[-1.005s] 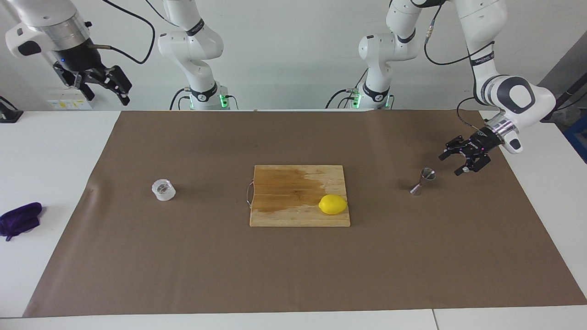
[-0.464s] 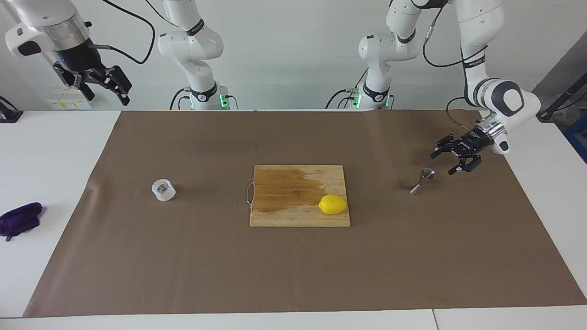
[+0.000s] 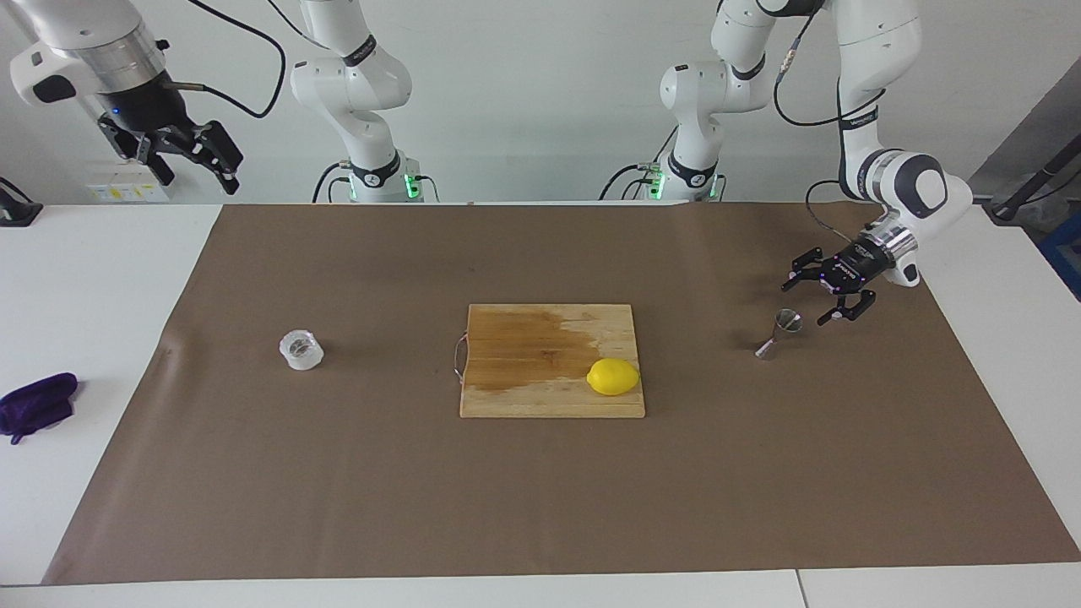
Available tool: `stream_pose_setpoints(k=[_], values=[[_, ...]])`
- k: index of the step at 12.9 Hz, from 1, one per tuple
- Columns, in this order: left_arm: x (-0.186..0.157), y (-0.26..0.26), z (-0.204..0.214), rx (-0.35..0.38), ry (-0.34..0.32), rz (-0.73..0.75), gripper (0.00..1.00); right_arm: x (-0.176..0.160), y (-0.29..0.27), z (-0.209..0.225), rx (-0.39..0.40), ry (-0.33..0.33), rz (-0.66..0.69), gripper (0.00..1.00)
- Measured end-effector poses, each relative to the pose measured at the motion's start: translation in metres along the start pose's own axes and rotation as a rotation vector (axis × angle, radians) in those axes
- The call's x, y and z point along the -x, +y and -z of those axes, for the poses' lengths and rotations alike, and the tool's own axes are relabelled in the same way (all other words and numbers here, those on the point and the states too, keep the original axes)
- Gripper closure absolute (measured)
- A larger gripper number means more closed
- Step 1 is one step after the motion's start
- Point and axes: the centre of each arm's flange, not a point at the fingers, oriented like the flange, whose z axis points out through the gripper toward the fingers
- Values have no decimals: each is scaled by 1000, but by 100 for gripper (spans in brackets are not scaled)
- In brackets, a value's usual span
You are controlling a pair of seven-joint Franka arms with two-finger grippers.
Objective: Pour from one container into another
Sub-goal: 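Open the left gripper and move it toward the small metal cup, then close the left gripper around the small metal cup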
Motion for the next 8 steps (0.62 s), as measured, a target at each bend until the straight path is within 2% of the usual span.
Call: stream_pose_setpoints(k=[5,8], values=[[1,-3,-22,36,9,42,0,0,0,0,0,0,0,0],[5,-6,-37,32,-2,46,0,0,0,0,0,0,0,0]])
